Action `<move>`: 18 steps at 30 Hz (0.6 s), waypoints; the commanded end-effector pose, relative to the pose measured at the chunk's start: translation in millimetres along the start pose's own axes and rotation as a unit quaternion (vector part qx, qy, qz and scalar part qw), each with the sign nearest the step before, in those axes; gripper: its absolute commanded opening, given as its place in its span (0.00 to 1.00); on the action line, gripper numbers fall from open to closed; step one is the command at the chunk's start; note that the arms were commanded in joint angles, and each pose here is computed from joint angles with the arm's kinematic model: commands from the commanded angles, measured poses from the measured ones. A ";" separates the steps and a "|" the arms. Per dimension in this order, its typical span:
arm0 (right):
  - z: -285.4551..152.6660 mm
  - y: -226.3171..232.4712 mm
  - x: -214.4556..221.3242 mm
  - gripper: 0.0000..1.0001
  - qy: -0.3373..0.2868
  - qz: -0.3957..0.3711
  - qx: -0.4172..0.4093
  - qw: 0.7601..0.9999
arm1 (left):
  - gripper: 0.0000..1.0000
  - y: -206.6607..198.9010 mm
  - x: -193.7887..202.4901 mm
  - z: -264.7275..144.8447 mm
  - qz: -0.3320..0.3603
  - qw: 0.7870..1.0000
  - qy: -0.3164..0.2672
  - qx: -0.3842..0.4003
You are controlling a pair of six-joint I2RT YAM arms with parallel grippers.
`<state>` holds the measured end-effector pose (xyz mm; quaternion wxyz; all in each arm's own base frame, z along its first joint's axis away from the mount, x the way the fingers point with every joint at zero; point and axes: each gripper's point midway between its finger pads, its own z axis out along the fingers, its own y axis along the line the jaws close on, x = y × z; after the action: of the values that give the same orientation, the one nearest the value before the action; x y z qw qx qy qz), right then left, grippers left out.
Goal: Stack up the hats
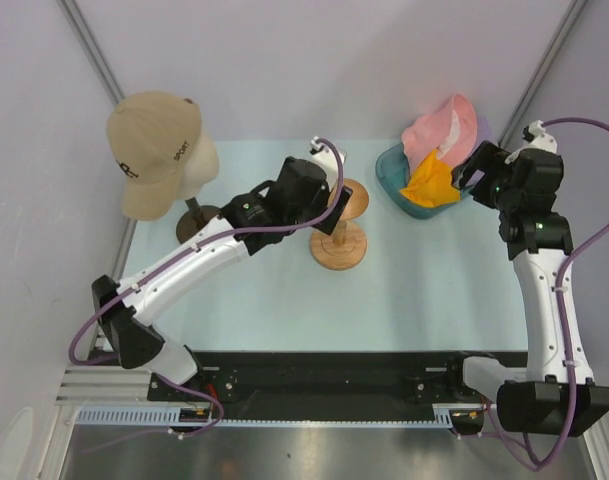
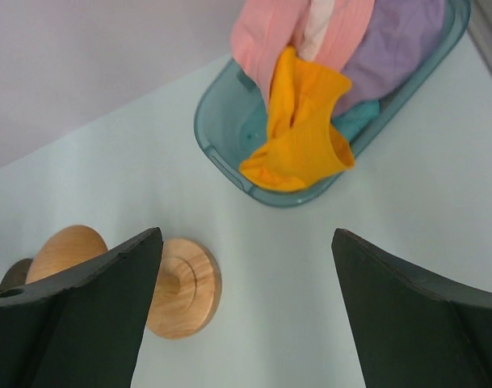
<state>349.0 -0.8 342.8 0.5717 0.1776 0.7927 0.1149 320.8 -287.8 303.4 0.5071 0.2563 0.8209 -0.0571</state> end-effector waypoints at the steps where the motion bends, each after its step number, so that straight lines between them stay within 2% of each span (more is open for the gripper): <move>1: 24.1 -12.4 41.4 0.91 0.068 0.028 0.014 0.997 | 1.00 -7.7 -13.9 -4.2 -0.118 0.991 -0.037 0.051; 4: 41.5 -15.1 57.9 0.90 0.097 0.028 0.022 0.995 | 1.00 4.1 -1.8 9.9 -0.168 0.984 -0.013 0.055; 10: 83.3 -3.2 71.0 0.90 0.114 0.032 0.019 0.993 | 1.00 23.5 -16.1 23.5 -0.174 0.982 -0.038 0.061; 18: 156.3 -1.2 55.4 0.89 0.118 0.026 0.037 0.992 | 1.00 35.3 4.0 50.7 -0.188 0.981 -0.009 0.053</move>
<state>441.6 26.6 213.5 0.4185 0.2009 0.8766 0.1269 368.3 -265.2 274.8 0.4685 0.1316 0.8576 -0.1663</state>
